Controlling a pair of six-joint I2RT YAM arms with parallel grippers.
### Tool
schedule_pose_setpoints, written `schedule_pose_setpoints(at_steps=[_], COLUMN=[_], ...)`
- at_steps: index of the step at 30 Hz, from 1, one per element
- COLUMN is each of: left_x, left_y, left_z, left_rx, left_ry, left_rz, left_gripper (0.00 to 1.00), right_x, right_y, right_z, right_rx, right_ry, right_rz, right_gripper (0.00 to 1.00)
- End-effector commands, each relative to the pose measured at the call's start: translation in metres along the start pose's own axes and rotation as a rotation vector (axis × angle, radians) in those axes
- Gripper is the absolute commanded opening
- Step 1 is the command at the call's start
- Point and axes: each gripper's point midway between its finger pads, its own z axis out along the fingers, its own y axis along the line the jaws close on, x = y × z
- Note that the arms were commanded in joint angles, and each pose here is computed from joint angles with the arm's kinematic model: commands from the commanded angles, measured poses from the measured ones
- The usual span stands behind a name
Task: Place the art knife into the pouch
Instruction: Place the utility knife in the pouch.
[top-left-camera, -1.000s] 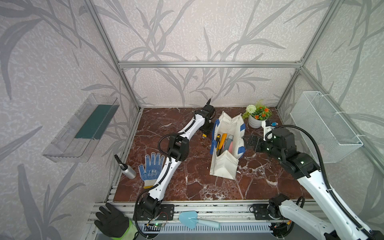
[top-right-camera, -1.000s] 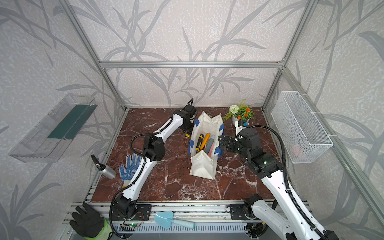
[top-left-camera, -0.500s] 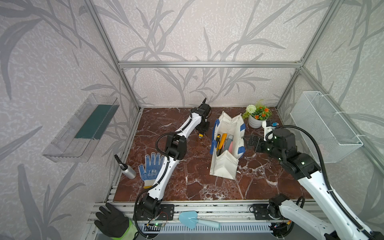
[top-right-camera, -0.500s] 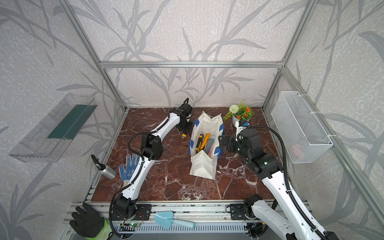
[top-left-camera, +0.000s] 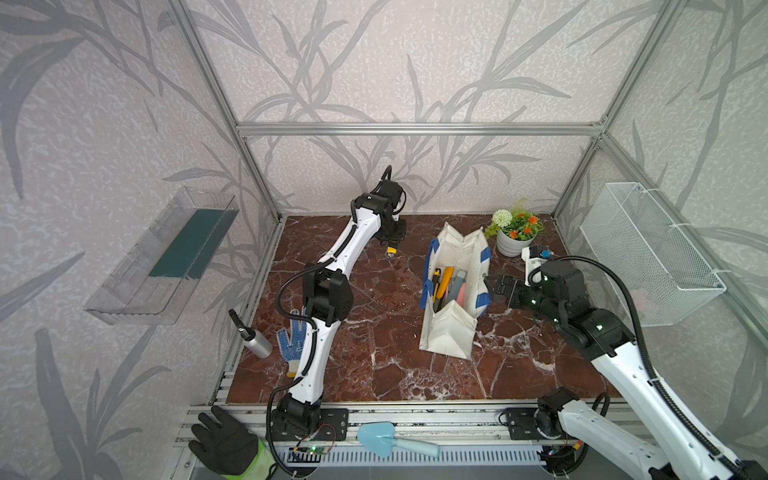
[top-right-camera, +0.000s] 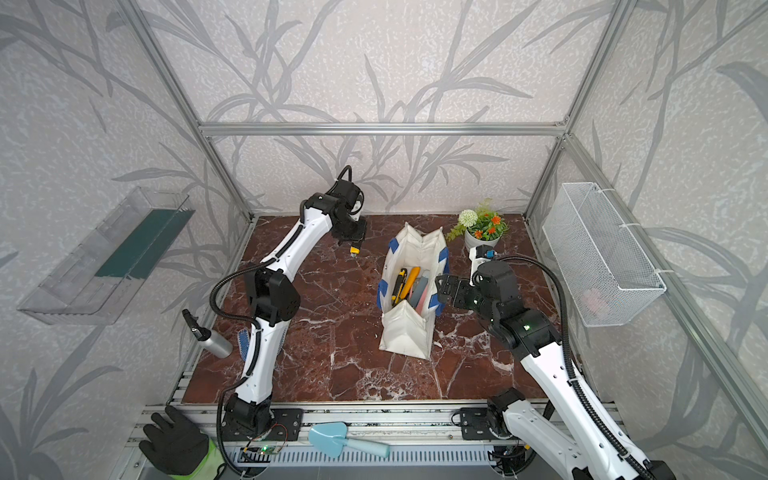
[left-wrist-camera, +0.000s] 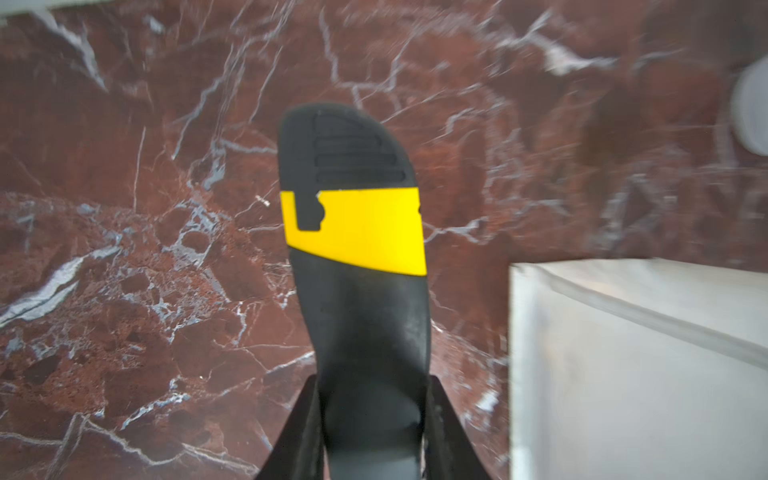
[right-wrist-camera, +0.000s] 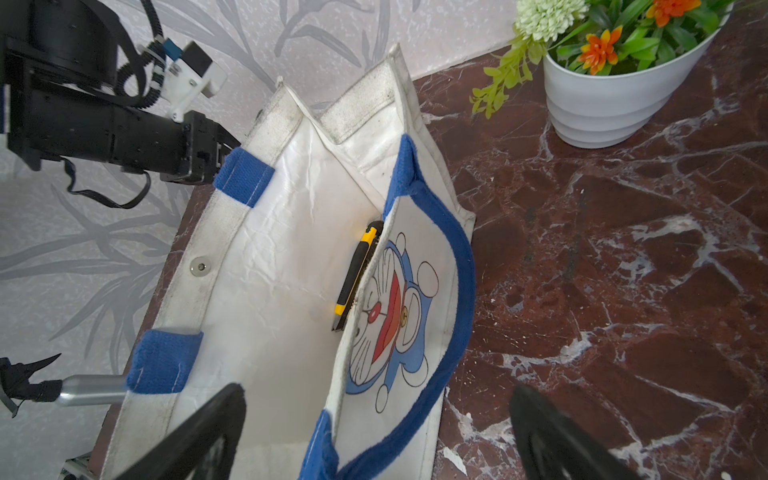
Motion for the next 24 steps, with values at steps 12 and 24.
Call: schedule_pose_setpoints(at_steps=[12, 24], left_x=[-0.007, 0.015], left_y=[-0.082, -0.156], left_z=[-0.142, -0.196], left_rx=[0.189, 0.378], left_ry=[-0.200, -0.275], left_rz=[0.169, 0.312], left_gripper=[0.21, 0.20], right_x=[0.001, 0.002], right_y=[0.003, 0.004], right_z=[0.002, 0.002], right_rx=[-0.036, -0.043], right_ry=[-0.017, -0.013], right_rz=[0.044, 0.052], right_gripper=[0.99, 0.99])
